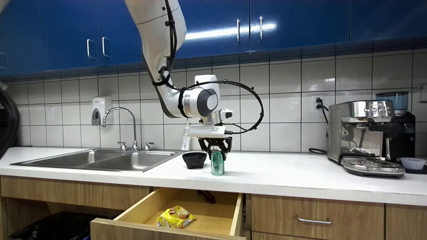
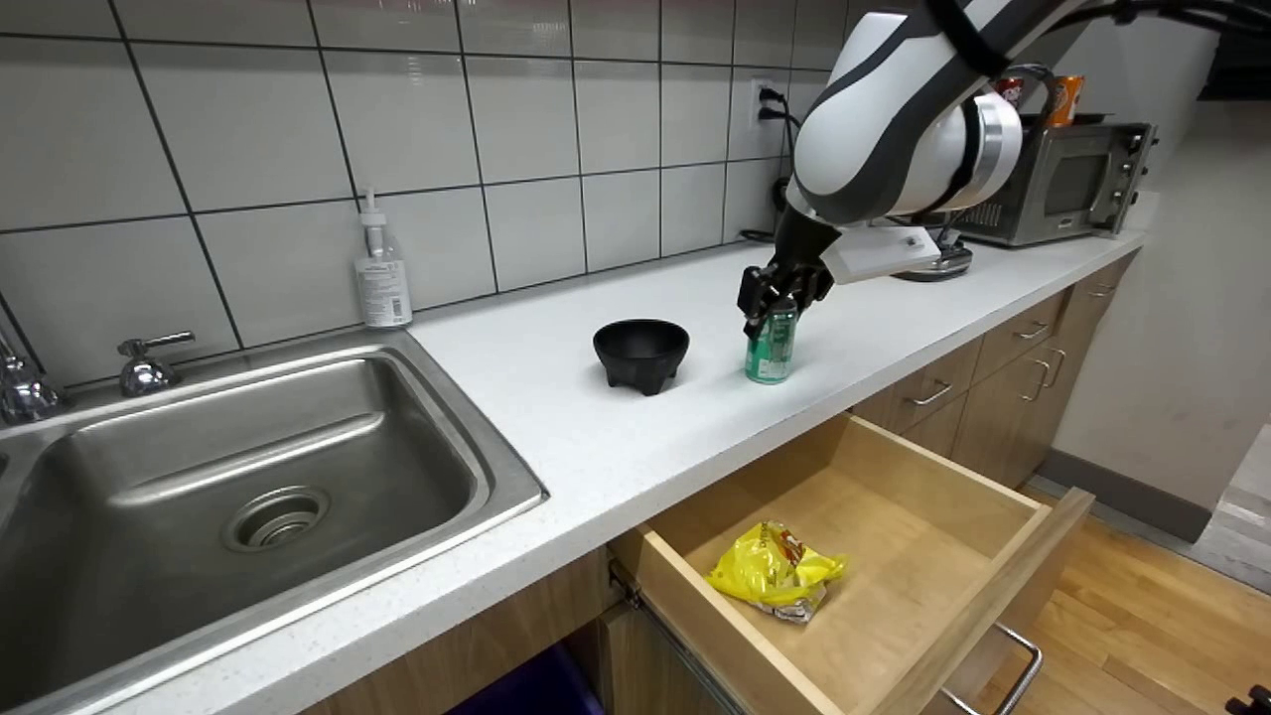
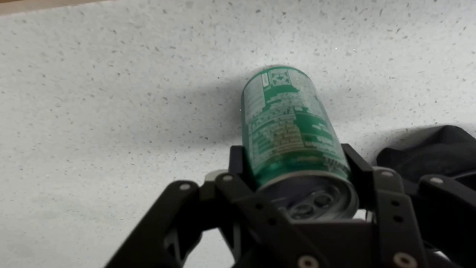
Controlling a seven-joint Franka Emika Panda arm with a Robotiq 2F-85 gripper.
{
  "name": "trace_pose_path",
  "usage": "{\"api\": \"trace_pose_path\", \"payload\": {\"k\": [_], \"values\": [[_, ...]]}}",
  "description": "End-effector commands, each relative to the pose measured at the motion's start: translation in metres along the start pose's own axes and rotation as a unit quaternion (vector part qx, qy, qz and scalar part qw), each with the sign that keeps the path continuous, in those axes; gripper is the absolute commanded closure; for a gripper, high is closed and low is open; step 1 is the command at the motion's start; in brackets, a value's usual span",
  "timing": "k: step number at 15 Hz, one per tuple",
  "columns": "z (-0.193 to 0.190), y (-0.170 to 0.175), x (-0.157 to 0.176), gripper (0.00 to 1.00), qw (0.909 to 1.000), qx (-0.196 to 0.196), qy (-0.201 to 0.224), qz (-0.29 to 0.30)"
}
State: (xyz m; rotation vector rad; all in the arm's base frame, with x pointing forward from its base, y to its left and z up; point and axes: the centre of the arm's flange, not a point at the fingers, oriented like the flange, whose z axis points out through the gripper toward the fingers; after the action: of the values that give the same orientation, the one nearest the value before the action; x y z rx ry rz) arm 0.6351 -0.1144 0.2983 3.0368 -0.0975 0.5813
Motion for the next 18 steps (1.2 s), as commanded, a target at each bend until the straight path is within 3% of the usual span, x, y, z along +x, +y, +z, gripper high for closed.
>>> {"api": "trace_pose_path", "payload": {"k": [1,18], "values": [[-0.004,0.004,0.006,0.62,0.9999,0.006,-0.007,-0.014],[-0.055,0.013,-0.022,0.62,0.9991,0.009,0.000,-0.043]]}}
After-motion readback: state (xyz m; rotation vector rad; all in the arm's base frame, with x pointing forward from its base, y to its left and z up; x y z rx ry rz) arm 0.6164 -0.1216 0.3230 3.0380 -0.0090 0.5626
